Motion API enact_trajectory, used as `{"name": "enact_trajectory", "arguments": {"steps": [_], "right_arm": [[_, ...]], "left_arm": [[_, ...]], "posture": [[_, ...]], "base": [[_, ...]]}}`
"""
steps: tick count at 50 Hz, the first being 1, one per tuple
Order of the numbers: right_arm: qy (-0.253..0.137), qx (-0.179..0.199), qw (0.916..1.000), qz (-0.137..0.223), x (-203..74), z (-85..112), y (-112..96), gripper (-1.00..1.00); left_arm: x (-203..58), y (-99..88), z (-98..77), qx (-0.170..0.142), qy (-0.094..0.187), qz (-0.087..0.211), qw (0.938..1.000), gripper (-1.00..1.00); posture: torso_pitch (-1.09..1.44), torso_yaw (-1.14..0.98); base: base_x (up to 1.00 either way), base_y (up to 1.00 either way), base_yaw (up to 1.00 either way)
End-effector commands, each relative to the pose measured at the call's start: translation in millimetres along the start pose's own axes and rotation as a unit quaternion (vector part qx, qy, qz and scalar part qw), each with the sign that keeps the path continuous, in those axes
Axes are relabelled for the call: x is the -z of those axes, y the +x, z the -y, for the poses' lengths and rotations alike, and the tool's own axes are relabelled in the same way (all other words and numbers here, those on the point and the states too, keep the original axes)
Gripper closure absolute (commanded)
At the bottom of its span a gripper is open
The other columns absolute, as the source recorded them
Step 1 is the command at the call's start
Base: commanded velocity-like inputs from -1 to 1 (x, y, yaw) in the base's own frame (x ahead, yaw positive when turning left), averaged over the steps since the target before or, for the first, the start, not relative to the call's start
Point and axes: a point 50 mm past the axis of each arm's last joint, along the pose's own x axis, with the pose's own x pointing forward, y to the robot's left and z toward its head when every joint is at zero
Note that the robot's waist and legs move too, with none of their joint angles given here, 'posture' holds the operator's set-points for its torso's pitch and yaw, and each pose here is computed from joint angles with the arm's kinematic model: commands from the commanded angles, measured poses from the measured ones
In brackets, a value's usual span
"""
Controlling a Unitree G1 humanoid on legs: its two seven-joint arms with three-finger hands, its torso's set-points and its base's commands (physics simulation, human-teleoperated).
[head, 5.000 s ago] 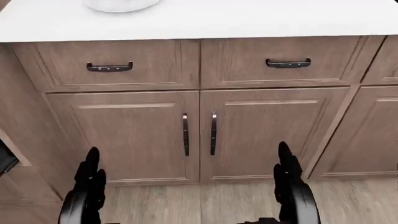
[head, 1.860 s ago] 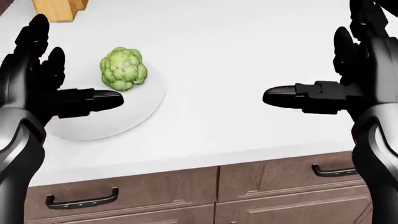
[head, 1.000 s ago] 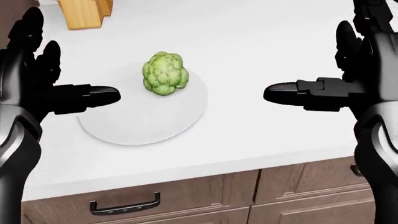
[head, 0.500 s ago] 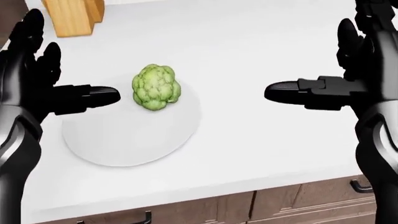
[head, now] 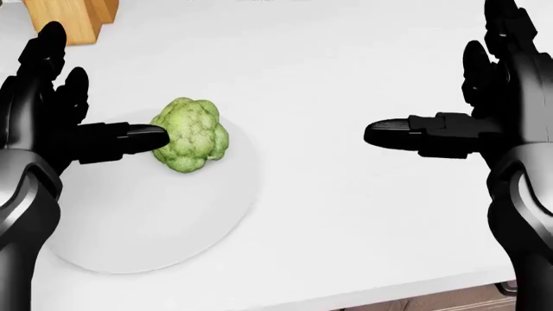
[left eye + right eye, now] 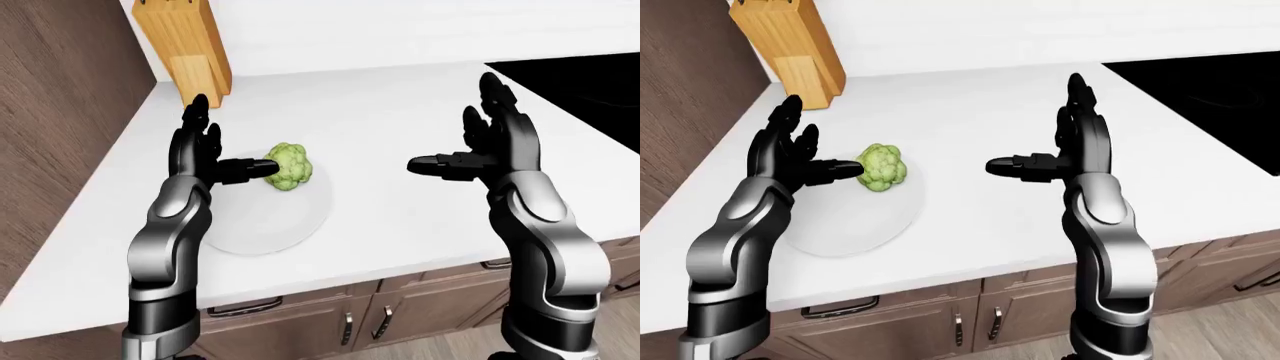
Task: Place the broccoli on the rack of the oven.
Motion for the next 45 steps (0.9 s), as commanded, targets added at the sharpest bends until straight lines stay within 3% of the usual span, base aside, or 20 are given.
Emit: {"name": "enact_trajectory", "arguments": {"steps": [1,17,26,33,45], "right_arm": [[0.002,-0.009,0.9978,0.066,-25.0,-2.4,-3.5,-1.00],[-0.010,0.007,0.9977,0.067,-26.9,1.3,-4.7,-1.00],[-0.012,0.008,0.9977,0.066,-25.2,0.5,-3.3,-1.00],[-0.017,0.018,0.9983,0.053,-20.9,1.9,-0.7,-1.00],[-0.025,0.007,0.9980,0.057,-29.5,-4.9,-2.2,-1.00]], "left_arm": [[-28.2,-3.0,-1.5,-0.004,0.002,0.066,0.9978,-1.00],[-27.5,-3.0,-2.1,-0.004,0.002,0.067,0.9978,-1.00],[-27.8,-2.5,-2.3,-0.003,0.001,0.066,0.9978,-1.00],[-27.7,-2.4,-2.3,-0.003,0.001,0.066,0.9978,-1.00],[-27.8,-2.5,-1.5,0.001,0.001,0.067,0.9978,-1.00]], "posture": [[0.00,0.00],[0.00,0.00],[0.00,0.00],[0.00,0.00],[0.00,0.00]], "base": [[0.00,0.00,0.00],[0.00,0.00,0.00],[0.00,0.00,0.97],[0.00,0.00,0.03],[0.00,0.00,0.00]]}}
